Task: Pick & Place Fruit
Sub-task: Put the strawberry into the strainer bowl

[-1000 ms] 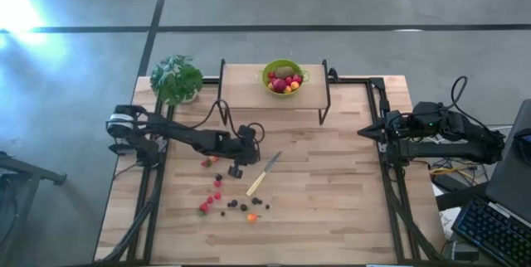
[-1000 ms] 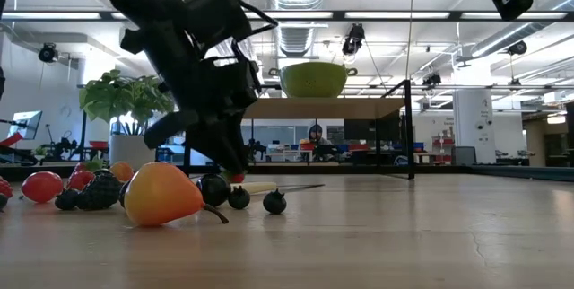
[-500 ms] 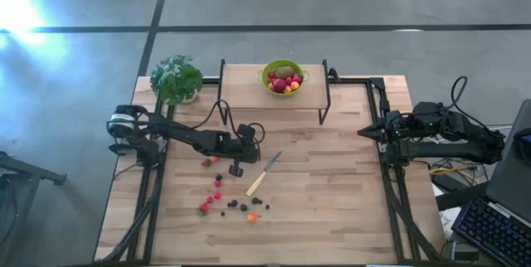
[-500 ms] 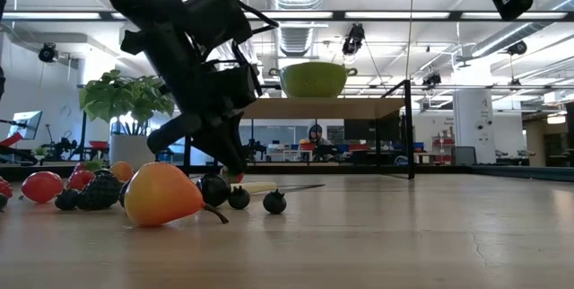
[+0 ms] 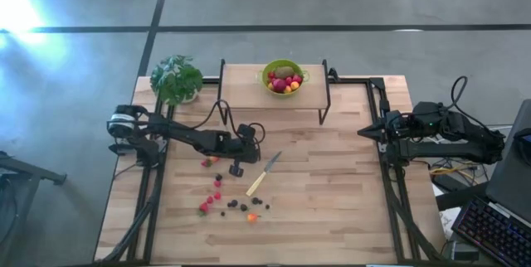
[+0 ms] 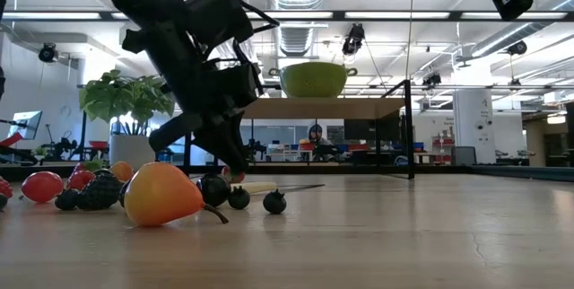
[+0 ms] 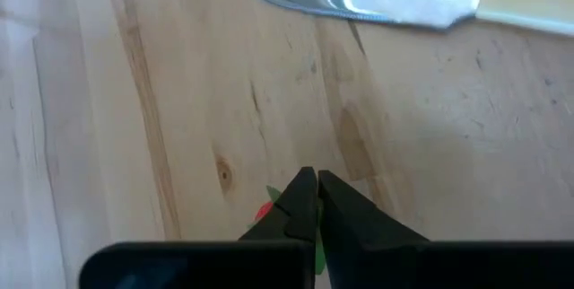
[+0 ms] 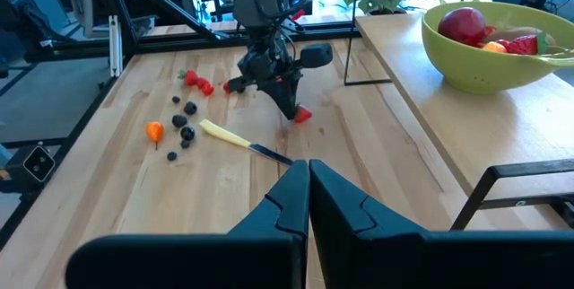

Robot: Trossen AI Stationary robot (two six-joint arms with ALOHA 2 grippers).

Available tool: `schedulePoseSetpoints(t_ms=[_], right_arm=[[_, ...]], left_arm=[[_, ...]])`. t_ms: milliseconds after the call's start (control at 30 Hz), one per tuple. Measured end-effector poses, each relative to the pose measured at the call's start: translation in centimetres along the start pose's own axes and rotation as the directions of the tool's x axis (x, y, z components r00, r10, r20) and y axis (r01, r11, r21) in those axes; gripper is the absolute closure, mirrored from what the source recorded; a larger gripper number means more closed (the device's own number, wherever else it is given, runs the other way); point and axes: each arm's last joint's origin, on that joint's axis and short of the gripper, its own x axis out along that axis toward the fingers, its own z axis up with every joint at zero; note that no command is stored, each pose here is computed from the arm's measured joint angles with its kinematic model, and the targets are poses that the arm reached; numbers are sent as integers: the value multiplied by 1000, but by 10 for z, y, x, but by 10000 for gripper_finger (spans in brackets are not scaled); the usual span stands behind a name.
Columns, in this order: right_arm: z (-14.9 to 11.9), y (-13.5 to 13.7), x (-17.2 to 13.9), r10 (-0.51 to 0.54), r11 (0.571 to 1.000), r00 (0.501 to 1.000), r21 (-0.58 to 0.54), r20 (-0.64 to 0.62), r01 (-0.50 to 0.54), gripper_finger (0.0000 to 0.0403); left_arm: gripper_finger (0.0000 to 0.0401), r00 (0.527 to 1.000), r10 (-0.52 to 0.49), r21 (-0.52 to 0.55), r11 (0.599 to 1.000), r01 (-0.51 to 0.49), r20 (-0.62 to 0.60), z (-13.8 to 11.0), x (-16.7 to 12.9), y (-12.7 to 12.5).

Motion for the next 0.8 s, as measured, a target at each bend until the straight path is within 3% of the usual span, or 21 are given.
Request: schedulePoseSetpoints(t_ms=[400, 800], right_arm=[[0, 0, 0, 0, 1000, 1000, 0, 0, 0, 394], [0, 0, 0, 0, 1000, 1000, 0, 0, 0, 394]], left_arm=[[396, 979, -48, -33, 998, 56, 196, 47, -19, 18], [394, 910, 58, -49, 998, -41, 411, 107, -59, 51]])
